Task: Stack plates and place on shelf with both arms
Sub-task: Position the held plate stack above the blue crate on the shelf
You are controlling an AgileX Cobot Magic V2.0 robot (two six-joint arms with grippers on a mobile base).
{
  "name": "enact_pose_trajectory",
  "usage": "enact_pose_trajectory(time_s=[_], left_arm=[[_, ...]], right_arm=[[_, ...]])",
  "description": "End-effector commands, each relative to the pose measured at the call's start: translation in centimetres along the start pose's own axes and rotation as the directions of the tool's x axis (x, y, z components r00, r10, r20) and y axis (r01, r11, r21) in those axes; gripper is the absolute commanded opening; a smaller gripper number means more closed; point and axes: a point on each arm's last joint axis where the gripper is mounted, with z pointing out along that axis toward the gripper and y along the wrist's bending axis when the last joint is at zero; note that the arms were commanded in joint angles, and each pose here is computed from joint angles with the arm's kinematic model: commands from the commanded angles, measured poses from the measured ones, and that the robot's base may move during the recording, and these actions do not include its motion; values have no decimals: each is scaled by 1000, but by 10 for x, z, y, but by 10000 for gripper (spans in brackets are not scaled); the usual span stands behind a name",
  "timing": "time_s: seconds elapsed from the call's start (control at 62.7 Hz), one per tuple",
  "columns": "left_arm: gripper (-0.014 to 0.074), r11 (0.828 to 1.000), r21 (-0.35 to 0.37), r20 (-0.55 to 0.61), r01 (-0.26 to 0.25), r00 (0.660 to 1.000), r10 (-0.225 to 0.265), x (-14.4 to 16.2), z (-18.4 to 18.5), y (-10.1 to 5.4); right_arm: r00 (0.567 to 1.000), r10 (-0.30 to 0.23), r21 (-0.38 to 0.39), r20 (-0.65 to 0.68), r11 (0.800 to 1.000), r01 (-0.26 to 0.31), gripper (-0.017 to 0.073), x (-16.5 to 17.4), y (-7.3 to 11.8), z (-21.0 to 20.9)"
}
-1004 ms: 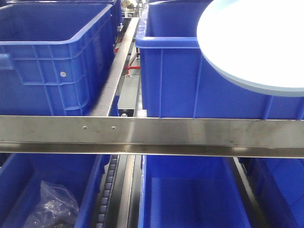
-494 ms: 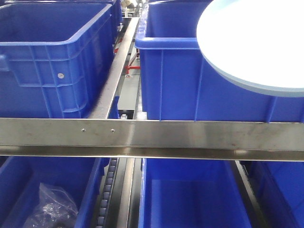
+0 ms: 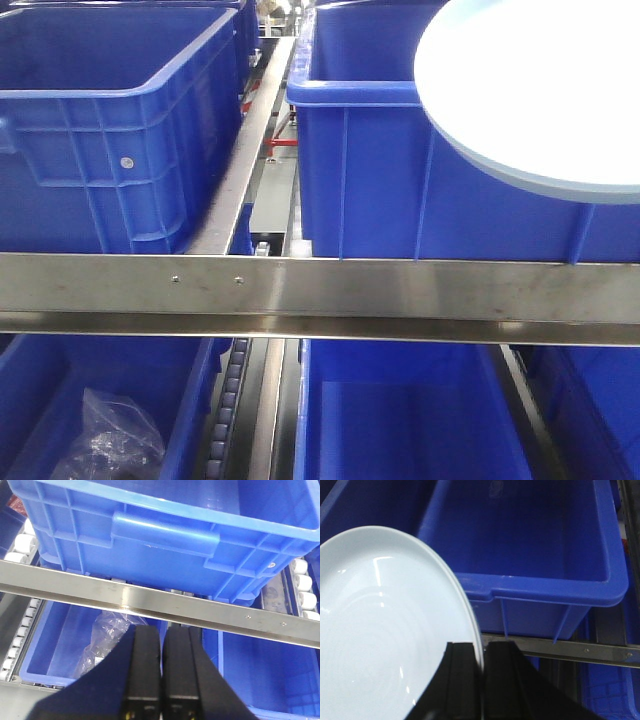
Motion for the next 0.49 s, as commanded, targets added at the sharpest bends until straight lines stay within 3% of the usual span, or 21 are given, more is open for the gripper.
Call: enact_pose_trajectory(time_s=[0.0, 0.478], left_arm=[[90, 1000, 19, 105, 6, 994, -8, -16, -4, -4], [90, 1000, 19, 105, 6, 994, -8, -16, -4, -4]], right_arm=[[992, 3, -10, 127, 1000, -2, 56, -17, 2, -6], [992, 3, -10, 127, 1000, -2, 56, -17, 2, -6]])
